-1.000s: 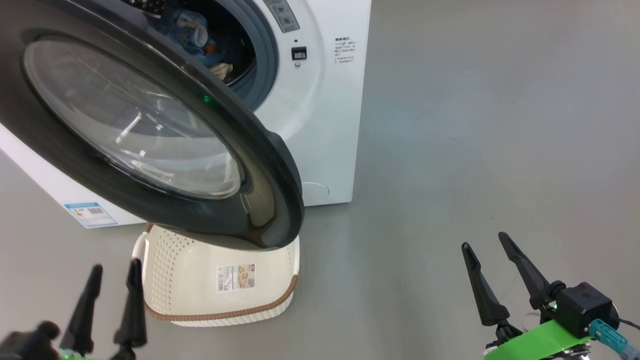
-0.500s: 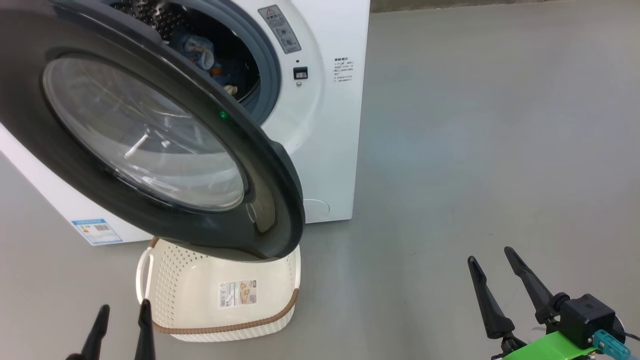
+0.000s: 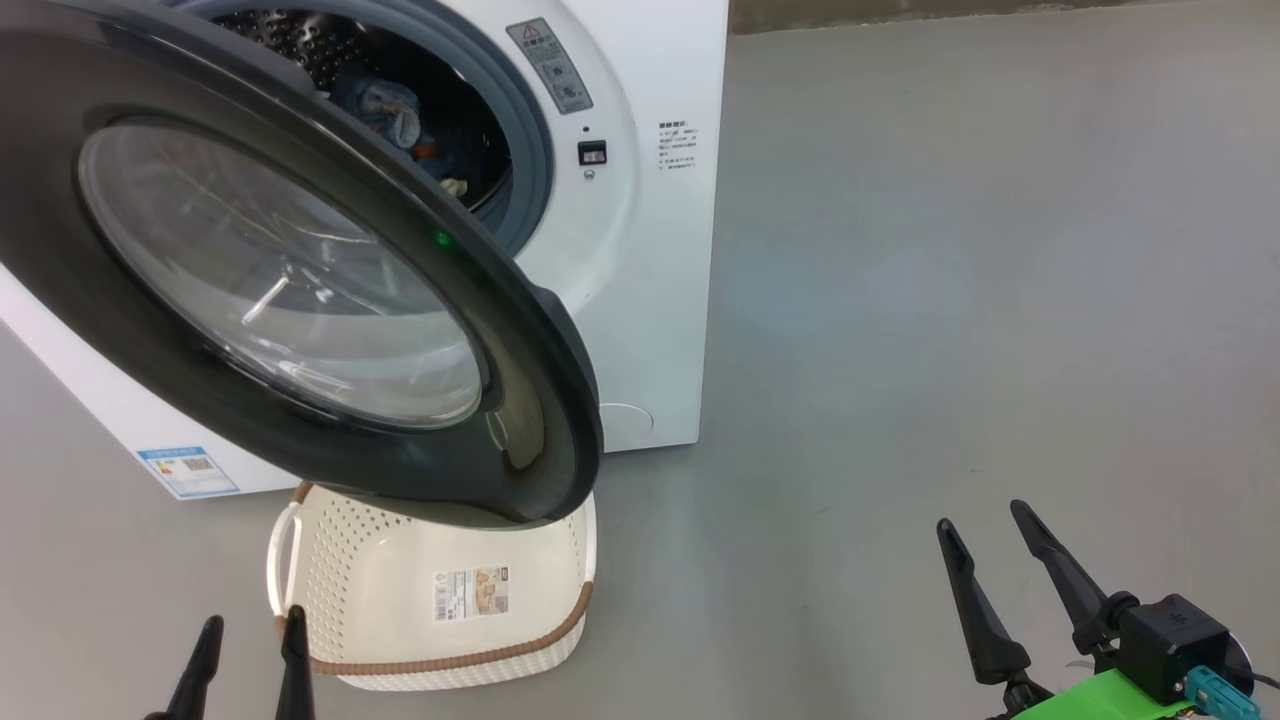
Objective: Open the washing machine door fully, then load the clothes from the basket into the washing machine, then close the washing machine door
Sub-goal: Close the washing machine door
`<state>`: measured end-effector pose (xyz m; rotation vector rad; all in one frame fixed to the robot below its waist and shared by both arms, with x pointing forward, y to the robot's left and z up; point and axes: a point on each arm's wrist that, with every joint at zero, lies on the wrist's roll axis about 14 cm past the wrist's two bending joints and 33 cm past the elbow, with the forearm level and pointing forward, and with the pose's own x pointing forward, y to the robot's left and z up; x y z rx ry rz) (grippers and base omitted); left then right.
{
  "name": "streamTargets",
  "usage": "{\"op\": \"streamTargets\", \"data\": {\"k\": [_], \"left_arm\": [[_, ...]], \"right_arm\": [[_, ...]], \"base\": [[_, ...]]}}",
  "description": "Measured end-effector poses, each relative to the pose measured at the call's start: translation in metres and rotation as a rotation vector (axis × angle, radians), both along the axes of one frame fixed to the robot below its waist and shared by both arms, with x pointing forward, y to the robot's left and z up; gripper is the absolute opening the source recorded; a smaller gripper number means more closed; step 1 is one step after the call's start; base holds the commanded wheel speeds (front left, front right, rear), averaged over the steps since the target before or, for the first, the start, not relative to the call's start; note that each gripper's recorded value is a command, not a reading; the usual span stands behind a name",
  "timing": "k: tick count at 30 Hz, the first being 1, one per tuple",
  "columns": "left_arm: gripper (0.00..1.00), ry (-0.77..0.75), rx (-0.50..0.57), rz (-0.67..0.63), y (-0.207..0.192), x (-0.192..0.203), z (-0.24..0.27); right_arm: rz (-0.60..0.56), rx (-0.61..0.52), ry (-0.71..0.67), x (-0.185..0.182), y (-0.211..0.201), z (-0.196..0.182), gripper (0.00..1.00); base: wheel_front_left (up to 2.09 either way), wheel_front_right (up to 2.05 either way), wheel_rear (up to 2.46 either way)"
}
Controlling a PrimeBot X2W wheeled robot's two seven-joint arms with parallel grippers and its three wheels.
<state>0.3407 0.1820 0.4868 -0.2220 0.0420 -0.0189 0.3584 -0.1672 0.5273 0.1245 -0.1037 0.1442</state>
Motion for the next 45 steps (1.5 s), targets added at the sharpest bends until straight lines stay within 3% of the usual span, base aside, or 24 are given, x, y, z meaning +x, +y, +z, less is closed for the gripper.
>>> {"op": "streamTargets", "data": {"k": [18,19,20,31,45], "left_arm": [[1.00,0.013,0.016,-0.004,-0.002,0.001,-0.004],[1.00,0.014,0.020,-0.005,-0.003,0.001,-0.004],[1.00,0.014,0.024,-0.004,-0.003,0.001,-0.004],[1.00,-0.007,0.038,0.002,-0.003,0.002,0.000],[1.00,-0.037,0.035,0.040,0.003,0.001,0.006]], "right_arm": [[-0.019,-0.043,0.013,0.002,-0.006,-0.004,1.00],[-0.021,-0.044,0.014,0.002,-0.006,-0.005,0.75],[-0.023,-0.043,0.015,0.002,-0.007,-0.005,0.00],[-0.008,-0.050,0.061,0.009,-0.002,-0.019,0.00],[0.097,-0.092,0.037,0.071,0.027,-0.011,0.00]], "base": [[0.00,0.00,0.00],[0.00,0.00,0.00],[0.00,0.00,0.00],[0.00,0.00,0.00],[0.00,0.00,0.00]]}}
